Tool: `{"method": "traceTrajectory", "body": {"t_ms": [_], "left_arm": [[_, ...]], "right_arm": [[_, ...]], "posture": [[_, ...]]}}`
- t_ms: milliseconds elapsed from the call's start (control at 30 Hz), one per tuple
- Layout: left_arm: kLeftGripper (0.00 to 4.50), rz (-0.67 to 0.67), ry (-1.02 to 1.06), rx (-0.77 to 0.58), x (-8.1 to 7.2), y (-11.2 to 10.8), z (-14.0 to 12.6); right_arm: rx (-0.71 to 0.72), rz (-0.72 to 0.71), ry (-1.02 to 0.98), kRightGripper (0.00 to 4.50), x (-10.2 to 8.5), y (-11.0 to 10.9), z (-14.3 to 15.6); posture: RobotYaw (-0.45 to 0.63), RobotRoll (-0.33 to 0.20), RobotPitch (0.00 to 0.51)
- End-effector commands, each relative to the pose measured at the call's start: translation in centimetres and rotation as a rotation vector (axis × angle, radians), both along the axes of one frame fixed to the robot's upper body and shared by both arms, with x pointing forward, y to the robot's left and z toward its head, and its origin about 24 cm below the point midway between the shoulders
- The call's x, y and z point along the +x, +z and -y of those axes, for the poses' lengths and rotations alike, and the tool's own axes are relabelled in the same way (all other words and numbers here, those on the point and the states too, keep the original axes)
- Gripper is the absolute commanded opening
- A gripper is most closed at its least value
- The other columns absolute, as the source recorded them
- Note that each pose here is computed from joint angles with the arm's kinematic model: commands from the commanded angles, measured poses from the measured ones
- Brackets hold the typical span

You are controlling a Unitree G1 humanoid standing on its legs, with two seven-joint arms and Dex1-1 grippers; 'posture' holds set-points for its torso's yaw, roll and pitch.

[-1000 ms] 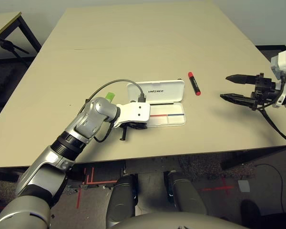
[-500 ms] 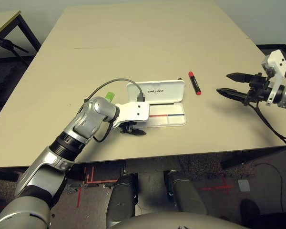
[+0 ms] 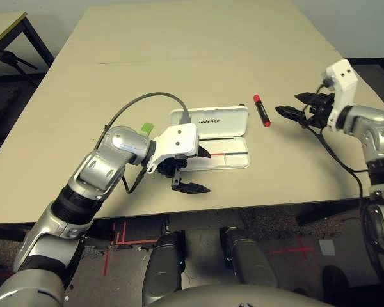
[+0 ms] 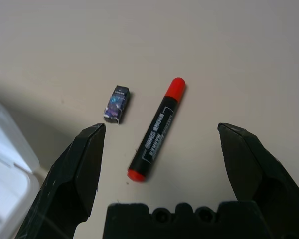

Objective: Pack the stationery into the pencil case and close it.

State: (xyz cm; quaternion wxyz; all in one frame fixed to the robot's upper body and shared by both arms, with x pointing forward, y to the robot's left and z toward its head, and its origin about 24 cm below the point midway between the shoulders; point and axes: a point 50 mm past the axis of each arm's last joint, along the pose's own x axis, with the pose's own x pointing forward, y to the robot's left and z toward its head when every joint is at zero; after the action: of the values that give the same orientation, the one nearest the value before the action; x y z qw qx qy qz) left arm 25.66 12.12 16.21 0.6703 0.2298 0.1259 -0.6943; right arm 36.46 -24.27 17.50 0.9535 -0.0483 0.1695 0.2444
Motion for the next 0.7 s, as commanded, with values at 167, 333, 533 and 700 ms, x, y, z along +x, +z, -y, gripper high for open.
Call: {"method": "traceTrajectory", "body": {"t_ms": [167,333,533,700], "left_arm": [[4.46,-0.001,0.038,-0.050,-0.3,1.7,-1.0],[4.46,0.004,0.067,-0.068,-0.6,2.1,-1.5],[4.46,-0.011,0.080,-0.067,-1.0,1.9,-1.6],[4.46,-0.007,0.082,-0.064,-0.9,2.2,-1.7]], "right_arm": [[-0.039,-0.159,-0.089,4.50,1.0,-1.0,-1.7],[-0.055,-0.189,-0.124,4.50,1.5,-1.8,-2.1],[-0.080,-0.194,-0.203,4.50,2.1,-3.4,-2.3],[-0.080,-0.216,-0.222,4.50,2.3,-5.0,-3.1]], "posture": [[0.00,0.000,0.152],[0.01,0.000,0.175],[0.02,0.000,0.181],[0.01,0.000,0.185]]}}
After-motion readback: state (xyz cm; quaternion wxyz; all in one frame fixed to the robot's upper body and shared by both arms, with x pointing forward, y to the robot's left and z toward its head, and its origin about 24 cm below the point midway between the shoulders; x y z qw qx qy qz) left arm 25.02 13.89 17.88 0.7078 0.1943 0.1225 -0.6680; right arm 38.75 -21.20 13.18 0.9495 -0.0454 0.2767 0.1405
